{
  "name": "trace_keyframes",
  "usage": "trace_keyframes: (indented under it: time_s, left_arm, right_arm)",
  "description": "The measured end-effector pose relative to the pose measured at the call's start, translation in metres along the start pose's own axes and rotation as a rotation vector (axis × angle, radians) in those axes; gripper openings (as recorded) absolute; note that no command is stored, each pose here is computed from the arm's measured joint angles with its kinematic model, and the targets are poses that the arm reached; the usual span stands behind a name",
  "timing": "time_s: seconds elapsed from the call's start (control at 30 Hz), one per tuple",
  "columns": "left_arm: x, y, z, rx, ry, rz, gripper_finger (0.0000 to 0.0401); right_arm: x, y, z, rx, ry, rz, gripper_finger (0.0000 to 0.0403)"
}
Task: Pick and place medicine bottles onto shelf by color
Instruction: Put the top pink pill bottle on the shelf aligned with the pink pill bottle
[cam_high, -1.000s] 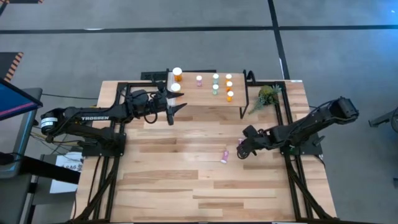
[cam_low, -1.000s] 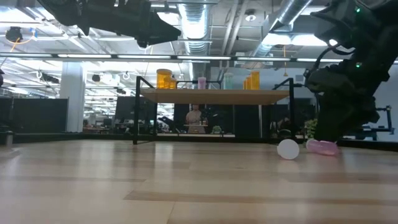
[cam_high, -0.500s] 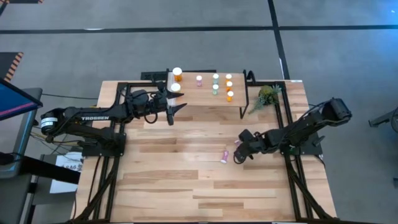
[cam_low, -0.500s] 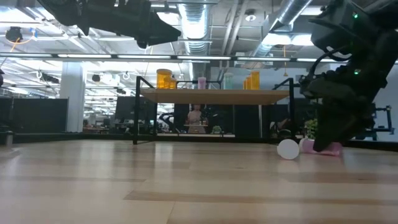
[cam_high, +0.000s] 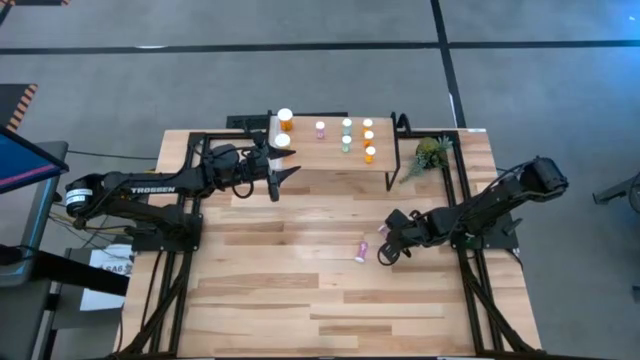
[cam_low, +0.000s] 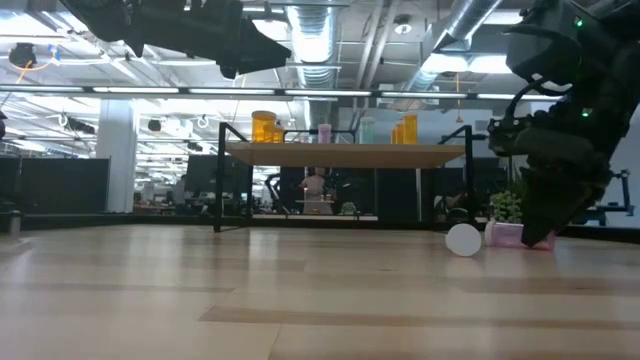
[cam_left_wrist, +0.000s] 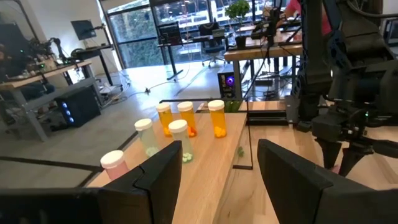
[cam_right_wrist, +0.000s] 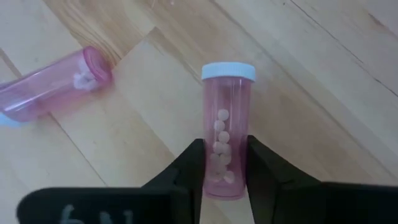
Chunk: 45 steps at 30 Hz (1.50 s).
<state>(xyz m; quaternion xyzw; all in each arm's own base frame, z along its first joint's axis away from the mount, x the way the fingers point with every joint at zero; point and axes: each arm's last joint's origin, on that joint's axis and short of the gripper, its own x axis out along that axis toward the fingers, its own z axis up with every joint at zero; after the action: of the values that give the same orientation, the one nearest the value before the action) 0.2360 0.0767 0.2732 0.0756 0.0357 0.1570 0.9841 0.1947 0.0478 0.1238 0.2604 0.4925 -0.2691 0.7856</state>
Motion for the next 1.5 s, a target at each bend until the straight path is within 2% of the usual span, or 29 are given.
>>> trace_keyframes:
  time_s: [0.17, 0.3, 0.5, 0.67, 0.83, 1.1, 1.23, 1.33, 1.5]
  left_arm:
    - [0.000, -0.001, 0.001, -0.016, -0.011, -0.047, 0.0198]
    - [0.000, -0.003, 0.004, -0.052, -0.056, -0.124, 0.0198]
    - [-0.001, -0.008, 0.007, -0.067, -0.083, -0.187, 0.0198]
    - [-0.002, -0.017, 0.011, -0.047, -0.123, -0.263, 0.0198]
    - [-0.003, -0.023, 0.017, -0.028, -0.176, -0.291, 0.0198]
    - [0.006, -0.026, 0.014, -0.037, -0.213, -0.294, 0.0198]
    - [0.025, -0.029, 0.013, -0.092, -0.163, -0.361, 0.0200]
    - [0.044, -0.029, 0.025, -0.099, -0.058, -0.387, 0.0208]
    - [0.075, -0.031, 0.055, -0.002, 0.171, -0.348, 0.0231]
  right_arm:
    - [-0.002, 0.001, 0.000, -0.017, -0.013, 0.023, 0.0110]
    - [-0.010, 0.005, 0.005, -0.055, -0.064, 0.111, 0.0116]
    - [-0.034, 0.015, 0.025, -0.137, -0.313, 0.248, 0.0115]
    - [-0.054, 0.023, 0.042, -0.212, -0.566, 0.325, 0.0116]
    - [-0.071, 0.030, 0.059, -0.281, -0.798, 0.386, 0.0117]
    - [-0.094, 0.032, 0.080, -0.357, -1.097, 0.392, 0.0118]
    - [-0.093, 0.027, 0.087, -0.375, -1.124, 0.337, 0.0118]
    - [-0.091, 0.023, 0.091, -0.388, -1.130, 0.301, 0.0118]
    - [-0.086, 0.024, 0.093, -0.432, -1.132, 0.261, 0.0118]
